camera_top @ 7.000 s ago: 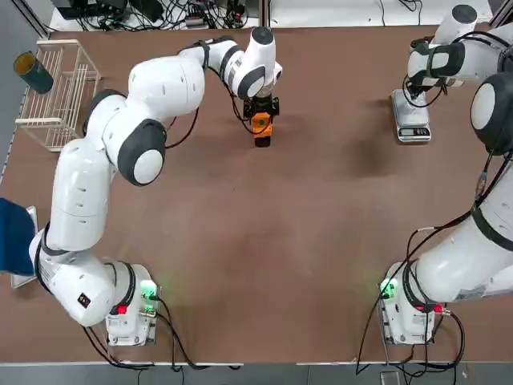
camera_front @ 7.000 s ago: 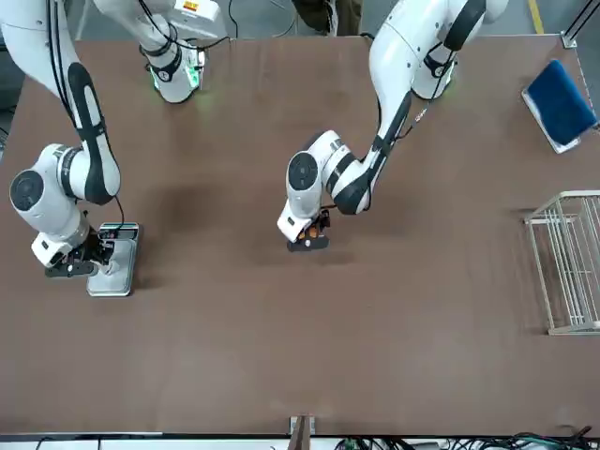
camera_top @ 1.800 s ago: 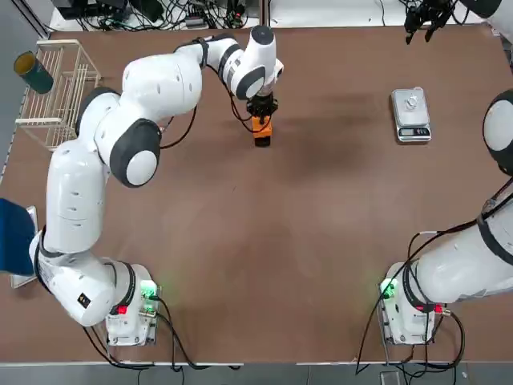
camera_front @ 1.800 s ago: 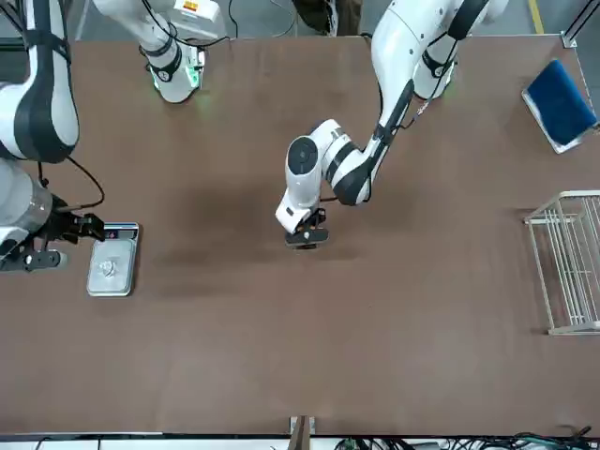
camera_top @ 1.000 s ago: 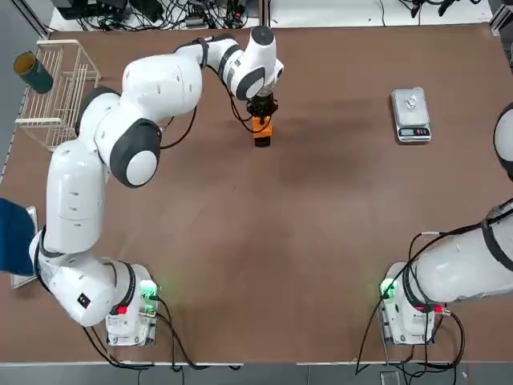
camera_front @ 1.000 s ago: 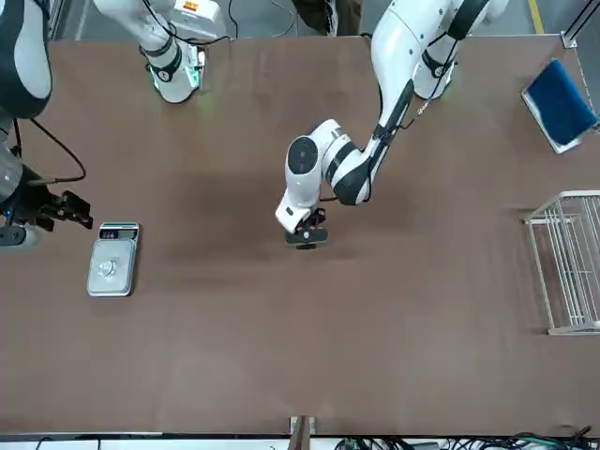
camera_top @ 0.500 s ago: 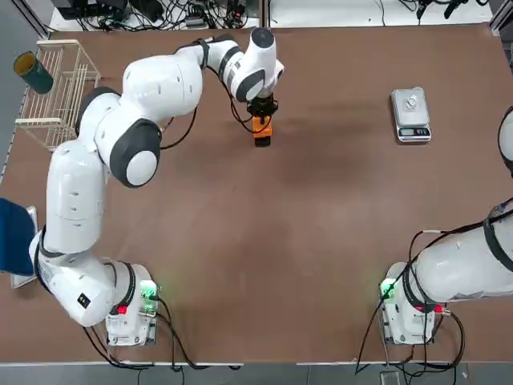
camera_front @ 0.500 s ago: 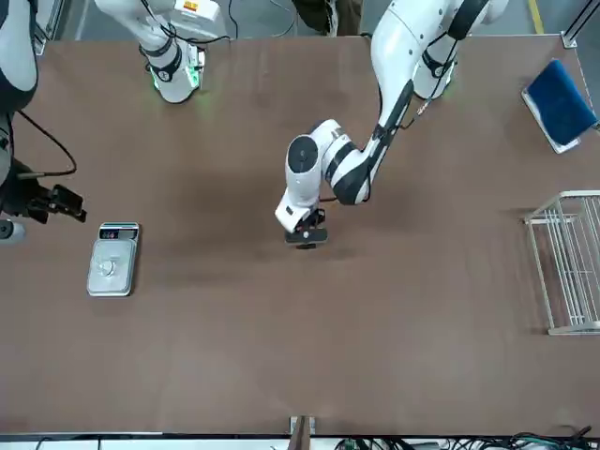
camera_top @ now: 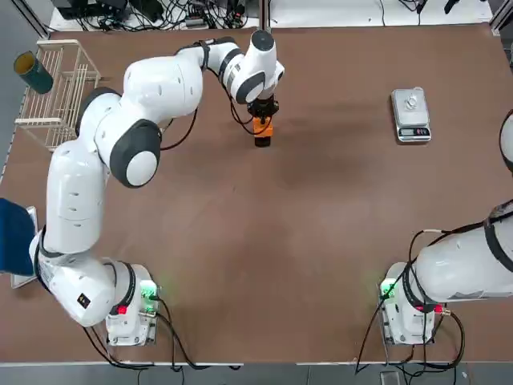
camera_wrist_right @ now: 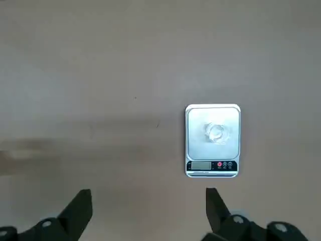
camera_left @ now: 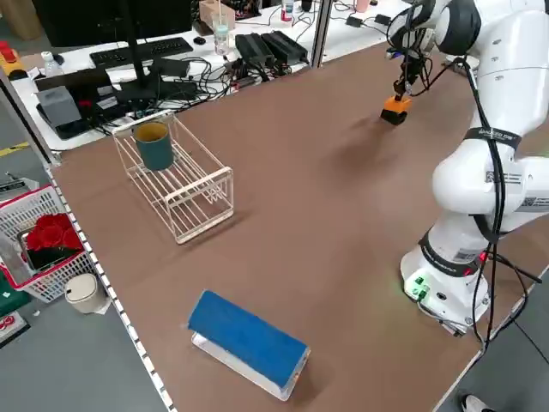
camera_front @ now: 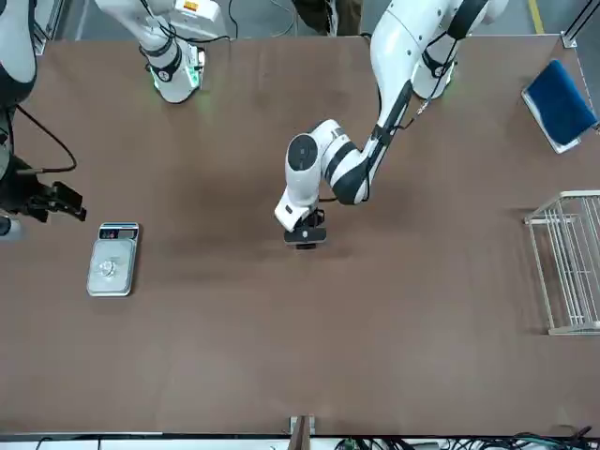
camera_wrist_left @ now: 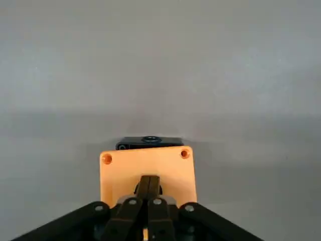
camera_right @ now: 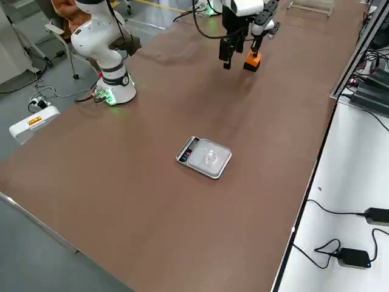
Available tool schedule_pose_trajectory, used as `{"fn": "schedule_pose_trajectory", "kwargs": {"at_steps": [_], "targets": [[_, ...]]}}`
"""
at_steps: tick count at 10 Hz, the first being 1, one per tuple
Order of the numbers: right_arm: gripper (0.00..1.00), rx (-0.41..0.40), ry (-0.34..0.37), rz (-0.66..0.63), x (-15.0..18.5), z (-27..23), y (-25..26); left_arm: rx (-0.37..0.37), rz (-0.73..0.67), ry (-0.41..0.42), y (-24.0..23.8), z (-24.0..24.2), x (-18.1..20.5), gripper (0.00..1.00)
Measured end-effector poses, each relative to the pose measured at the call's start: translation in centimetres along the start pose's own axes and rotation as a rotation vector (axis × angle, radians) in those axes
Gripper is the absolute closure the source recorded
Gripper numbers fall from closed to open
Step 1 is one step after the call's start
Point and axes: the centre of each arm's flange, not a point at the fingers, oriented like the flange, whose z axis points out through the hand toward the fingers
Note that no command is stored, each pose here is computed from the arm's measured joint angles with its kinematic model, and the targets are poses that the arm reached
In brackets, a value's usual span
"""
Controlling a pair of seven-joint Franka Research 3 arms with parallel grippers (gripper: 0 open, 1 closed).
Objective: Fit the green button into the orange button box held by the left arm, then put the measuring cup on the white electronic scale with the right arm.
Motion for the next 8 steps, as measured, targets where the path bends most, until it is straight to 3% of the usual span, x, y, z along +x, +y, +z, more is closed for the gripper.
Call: {"fn": "schedule_pose_trajectory", "kwargs": {"at_steps": [8], "targets": [[0.00, -0.009, -0.005, 0.067, -0.25, -0.65, 0.82, 0.000, 0.000, 0.000, 0.00, 0.01, -0.01, 0.99]]}}
